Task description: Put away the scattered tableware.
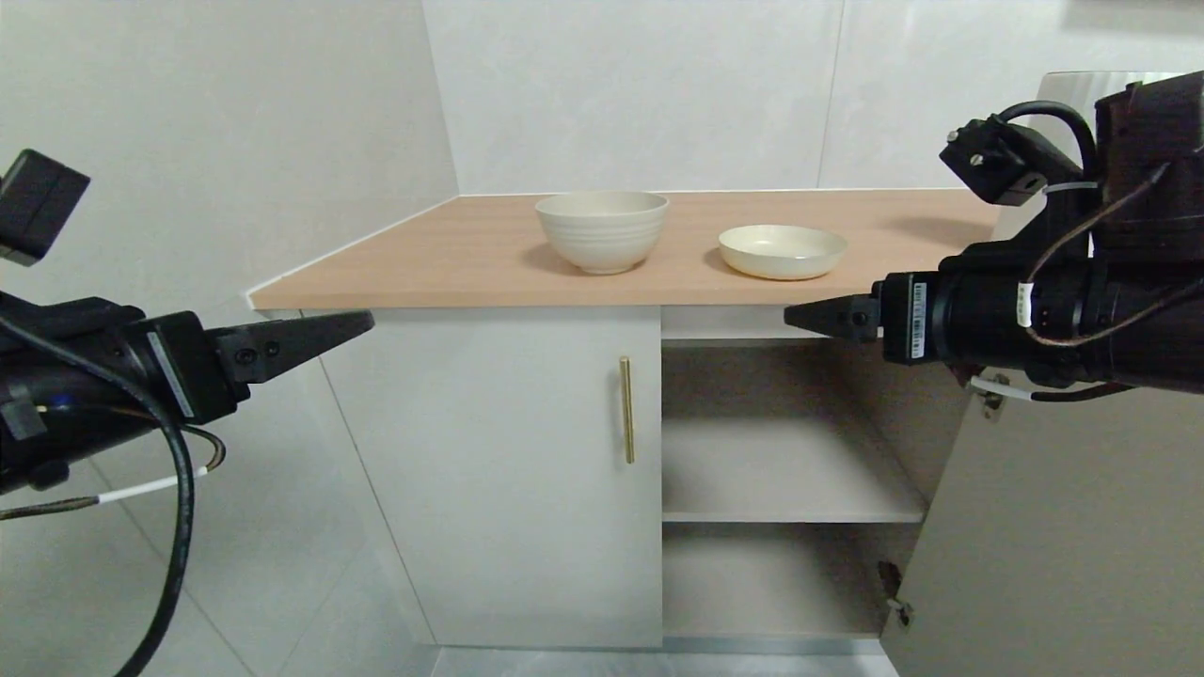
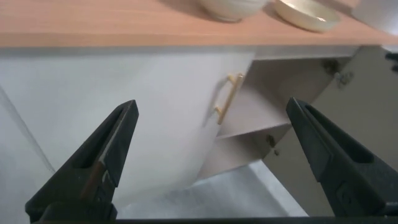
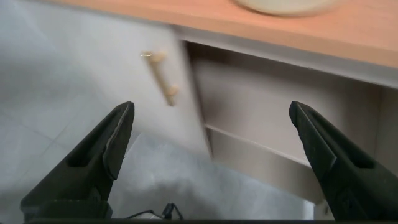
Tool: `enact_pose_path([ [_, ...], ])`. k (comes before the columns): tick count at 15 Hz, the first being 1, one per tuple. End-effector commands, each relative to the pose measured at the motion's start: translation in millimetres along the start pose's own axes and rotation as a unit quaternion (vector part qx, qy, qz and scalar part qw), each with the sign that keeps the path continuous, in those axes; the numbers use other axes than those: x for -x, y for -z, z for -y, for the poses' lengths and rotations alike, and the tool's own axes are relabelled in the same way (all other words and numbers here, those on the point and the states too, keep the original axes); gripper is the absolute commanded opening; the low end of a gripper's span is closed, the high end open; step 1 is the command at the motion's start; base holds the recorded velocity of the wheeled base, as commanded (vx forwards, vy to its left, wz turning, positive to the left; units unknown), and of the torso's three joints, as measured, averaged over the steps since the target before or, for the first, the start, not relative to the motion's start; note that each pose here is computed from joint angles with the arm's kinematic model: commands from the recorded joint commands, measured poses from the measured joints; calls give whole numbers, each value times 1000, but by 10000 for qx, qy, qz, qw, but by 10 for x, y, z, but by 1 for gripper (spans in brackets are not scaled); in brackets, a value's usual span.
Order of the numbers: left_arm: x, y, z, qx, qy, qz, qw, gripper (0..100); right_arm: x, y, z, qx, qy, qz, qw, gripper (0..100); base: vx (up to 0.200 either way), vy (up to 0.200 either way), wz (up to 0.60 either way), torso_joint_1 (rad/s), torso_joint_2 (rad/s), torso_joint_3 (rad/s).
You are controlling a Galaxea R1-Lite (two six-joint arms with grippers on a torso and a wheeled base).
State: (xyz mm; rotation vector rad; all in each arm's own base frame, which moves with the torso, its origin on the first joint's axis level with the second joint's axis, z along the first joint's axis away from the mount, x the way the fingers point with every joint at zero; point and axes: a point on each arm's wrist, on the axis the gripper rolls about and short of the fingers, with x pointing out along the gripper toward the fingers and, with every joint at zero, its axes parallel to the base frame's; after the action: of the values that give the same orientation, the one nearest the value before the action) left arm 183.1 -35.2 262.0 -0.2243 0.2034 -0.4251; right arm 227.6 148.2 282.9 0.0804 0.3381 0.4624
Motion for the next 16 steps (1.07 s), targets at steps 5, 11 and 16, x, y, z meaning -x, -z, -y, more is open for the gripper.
enact_pose_path([
  [5,6,-1,7,-120,12,-19,9999,100,188,-83,4,-157,-69,239,9996,100,160,0,0,-3,0,6],
  [11,27,0,47,-146,110,2,9998,100,356,-62,-16,-136,-147,61,9998,100,133,0,0,2,2,1],
  [16,56,-5,80,-169,179,37,9997,100,399,-51,-12,-117,-347,43,9993,100,0,0,0,0,0,0],
])
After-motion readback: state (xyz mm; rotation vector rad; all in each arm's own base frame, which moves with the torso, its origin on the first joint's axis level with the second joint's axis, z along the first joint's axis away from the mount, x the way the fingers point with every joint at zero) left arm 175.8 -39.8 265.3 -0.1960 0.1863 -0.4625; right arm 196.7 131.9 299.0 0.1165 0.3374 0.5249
